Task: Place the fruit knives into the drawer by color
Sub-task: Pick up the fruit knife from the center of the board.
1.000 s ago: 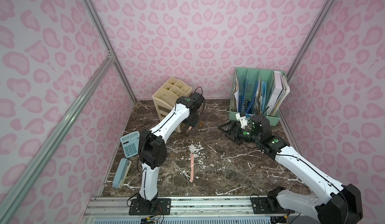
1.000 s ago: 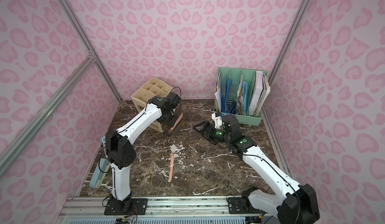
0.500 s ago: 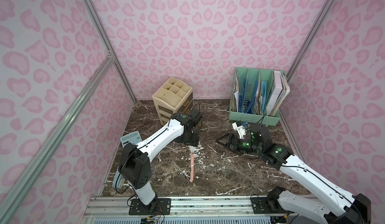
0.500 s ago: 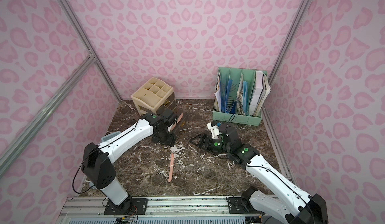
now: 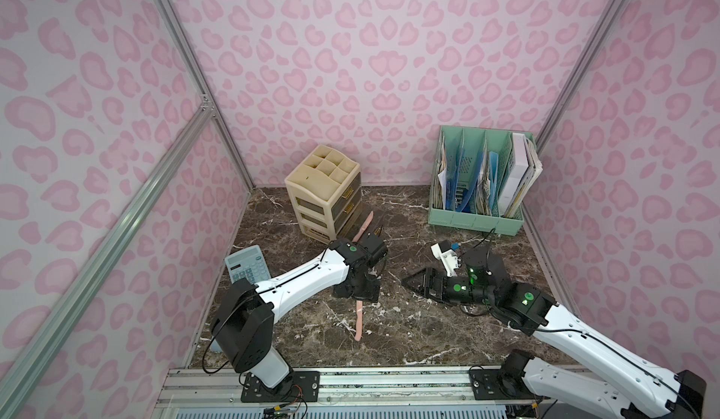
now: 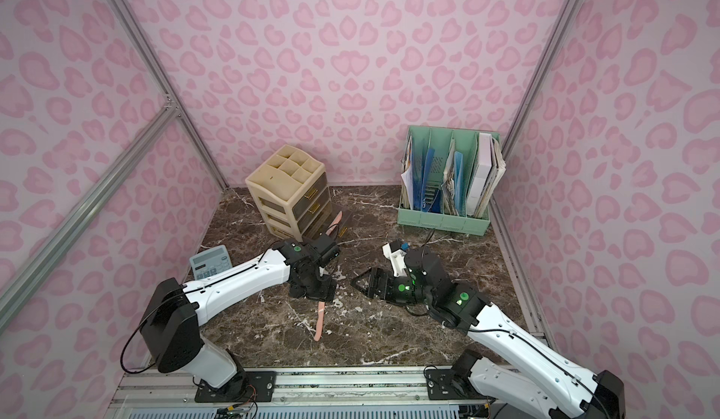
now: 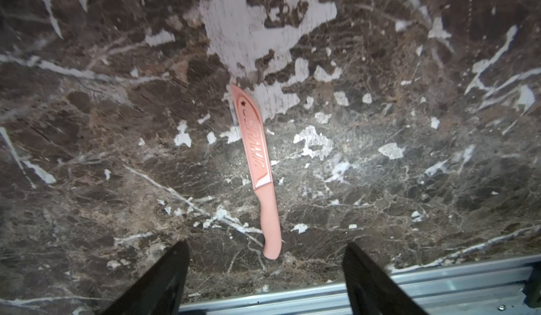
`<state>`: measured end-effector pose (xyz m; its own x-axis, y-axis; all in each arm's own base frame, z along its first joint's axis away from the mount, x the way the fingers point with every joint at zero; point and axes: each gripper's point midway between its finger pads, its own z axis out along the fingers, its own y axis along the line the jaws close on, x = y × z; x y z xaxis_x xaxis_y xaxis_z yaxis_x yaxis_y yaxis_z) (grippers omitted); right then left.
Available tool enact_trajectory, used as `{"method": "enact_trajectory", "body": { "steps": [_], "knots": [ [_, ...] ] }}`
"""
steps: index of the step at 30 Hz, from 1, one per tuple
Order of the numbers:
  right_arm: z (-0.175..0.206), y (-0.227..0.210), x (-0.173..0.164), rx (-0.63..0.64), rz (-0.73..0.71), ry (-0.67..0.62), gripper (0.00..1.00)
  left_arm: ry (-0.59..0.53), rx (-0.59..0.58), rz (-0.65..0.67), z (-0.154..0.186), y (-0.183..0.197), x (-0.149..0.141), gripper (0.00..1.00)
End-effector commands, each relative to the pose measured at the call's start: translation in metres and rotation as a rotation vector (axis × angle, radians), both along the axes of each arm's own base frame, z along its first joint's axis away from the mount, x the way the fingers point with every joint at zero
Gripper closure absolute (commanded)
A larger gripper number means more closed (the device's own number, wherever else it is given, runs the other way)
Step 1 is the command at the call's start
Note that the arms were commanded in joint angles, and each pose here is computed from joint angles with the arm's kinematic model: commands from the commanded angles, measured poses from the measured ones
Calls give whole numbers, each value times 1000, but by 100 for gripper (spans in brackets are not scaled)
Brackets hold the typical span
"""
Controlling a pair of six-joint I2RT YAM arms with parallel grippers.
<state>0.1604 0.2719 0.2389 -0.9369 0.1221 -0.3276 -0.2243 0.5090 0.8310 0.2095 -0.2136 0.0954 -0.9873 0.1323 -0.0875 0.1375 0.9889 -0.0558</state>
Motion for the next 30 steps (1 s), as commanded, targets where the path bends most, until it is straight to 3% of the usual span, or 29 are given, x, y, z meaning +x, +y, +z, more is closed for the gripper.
{"method": "enact_trajectory", "body": {
  "steps": [1, 8, 18, 30],
  "knots": [
    [-1, -3, -1, -2, -25, 1, 3, -4, -14, 46, -7, -4, -10, 18],
    [2, -3, -13, 2, -13, 13, 3, 21, -12, 70, -38, -6, -41, 20],
    [-5, -5, -27, -27, -5, 47, 3, 23, 0, 73, -68, -14, -51, 27],
    [-4, -11, -28, -38, -33, 50, 3, 40, 19, 77, -93, -9, -56, 48]
  ]
}}
